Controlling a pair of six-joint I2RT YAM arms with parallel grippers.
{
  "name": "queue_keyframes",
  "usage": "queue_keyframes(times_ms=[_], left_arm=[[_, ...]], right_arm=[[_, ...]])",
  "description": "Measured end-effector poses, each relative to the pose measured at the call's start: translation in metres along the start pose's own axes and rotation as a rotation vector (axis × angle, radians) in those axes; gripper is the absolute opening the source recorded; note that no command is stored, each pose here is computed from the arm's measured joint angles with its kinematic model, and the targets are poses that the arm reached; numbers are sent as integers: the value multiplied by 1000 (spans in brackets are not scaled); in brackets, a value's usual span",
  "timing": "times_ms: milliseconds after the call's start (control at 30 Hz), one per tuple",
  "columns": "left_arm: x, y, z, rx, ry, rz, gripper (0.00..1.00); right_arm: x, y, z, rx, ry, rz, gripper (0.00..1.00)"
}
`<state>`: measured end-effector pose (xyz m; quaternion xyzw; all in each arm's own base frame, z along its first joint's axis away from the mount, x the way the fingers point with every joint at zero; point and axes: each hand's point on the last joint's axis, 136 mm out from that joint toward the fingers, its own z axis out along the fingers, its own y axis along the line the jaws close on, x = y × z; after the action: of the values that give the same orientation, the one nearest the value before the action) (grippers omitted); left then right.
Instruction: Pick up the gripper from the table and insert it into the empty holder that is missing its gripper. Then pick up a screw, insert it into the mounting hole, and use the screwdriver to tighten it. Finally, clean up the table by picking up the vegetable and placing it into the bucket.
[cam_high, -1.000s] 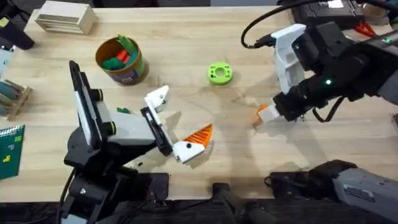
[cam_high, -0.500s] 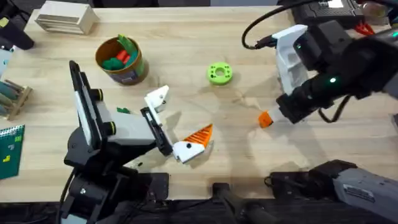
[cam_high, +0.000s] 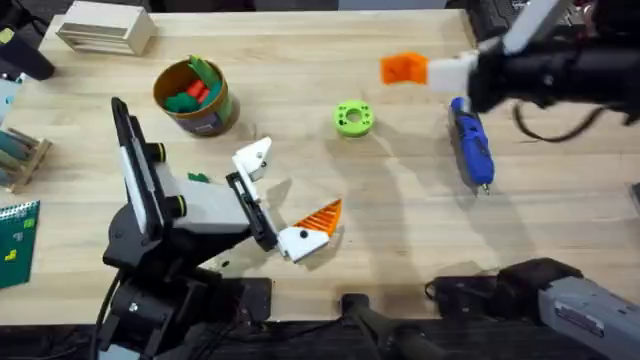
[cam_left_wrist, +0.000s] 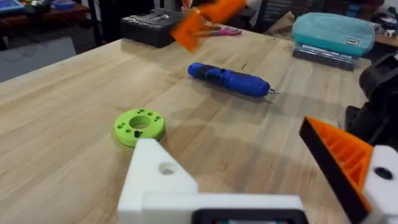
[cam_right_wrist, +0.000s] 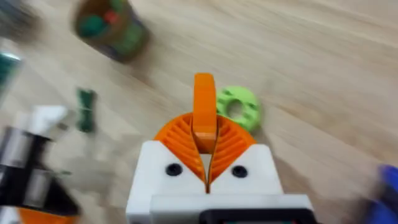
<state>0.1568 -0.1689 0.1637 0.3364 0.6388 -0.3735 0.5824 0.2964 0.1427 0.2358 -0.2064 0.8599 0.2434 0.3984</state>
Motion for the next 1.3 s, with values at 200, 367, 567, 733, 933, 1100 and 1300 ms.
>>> queue_keyframes(times_ms=[200, 367, 567, 733, 933, 1100, 1300], left_arm=[[0, 0, 0, 0, 0, 0, 987], [0, 0, 0, 0, 0, 0, 987], [0, 0, 0, 0, 0, 0, 987], [0, 0, 0, 0, 0, 0, 987], [0, 1, 0, -7, 0, 0, 987], [0, 2, 0, -9, 0, 0, 987], [0, 2, 0, -10, 0, 0, 987]], right_arm=[[26, 32, 49, -271, 119, 315, 17], [49, 64, 72, -502, 279, 491, 17], [58, 92, 81, -717, 408, 637, 17], [62, 114, 85, -868, 495, 685, 17], [66, 131, 80, -927, 564, 710, 17], [66, 132, 80, -929, 576, 725, 17], [65, 133, 78, -940, 580, 728, 17]])
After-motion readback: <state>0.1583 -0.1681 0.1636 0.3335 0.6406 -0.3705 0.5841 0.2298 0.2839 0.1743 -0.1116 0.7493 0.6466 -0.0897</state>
